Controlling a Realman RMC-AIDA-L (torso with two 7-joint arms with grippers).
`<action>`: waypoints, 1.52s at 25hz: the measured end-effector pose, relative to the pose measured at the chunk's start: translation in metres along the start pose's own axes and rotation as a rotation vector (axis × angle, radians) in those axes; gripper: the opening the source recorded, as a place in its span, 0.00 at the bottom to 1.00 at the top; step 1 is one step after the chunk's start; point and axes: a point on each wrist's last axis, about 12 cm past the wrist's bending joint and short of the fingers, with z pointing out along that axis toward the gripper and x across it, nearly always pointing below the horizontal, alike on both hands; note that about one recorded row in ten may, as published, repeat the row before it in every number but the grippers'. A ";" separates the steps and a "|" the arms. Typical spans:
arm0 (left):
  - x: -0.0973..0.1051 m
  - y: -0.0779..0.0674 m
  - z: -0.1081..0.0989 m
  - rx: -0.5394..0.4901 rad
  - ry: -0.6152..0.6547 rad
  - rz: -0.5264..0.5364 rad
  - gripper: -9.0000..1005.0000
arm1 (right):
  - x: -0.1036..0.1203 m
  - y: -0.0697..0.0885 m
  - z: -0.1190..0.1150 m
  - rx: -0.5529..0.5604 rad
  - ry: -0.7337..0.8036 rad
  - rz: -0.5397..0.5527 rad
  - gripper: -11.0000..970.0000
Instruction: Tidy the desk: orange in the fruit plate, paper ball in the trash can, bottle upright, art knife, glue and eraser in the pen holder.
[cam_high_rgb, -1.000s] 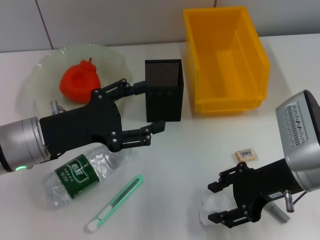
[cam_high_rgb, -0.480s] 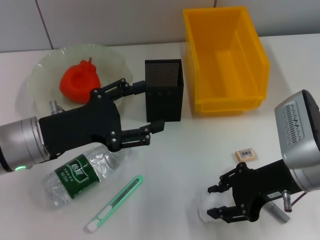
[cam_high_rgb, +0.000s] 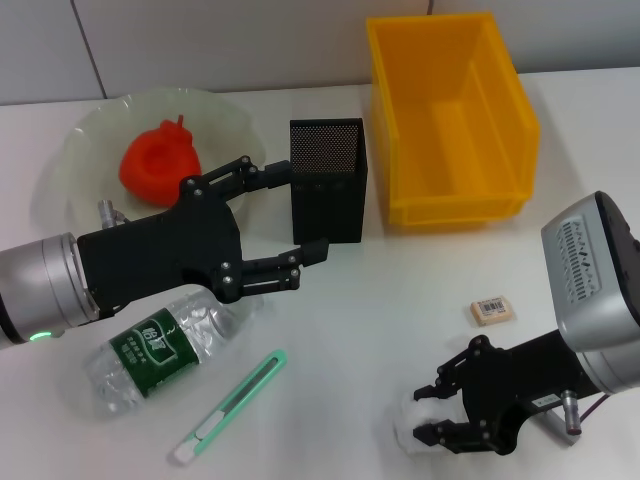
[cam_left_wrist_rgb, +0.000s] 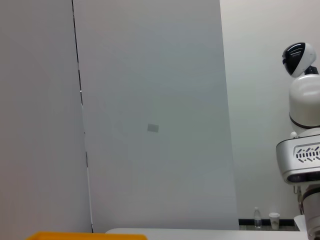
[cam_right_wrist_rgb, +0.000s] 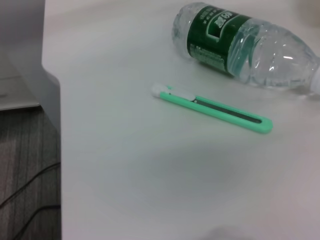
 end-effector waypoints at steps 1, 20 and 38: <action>0.000 0.000 0.000 0.000 0.000 0.000 0.85 | 0.000 0.000 0.000 0.003 -0.001 0.000 0.39; 0.000 -0.001 0.001 0.005 0.000 0.003 0.85 | -0.017 -0.008 -0.017 0.160 -0.104 -0.042 0.36; 0.000 0.003 0.005 -0.006 0.011 0.013 0.84 | -0.019 -0.035 -0.071 0.406 -0.243 -0.038 0.36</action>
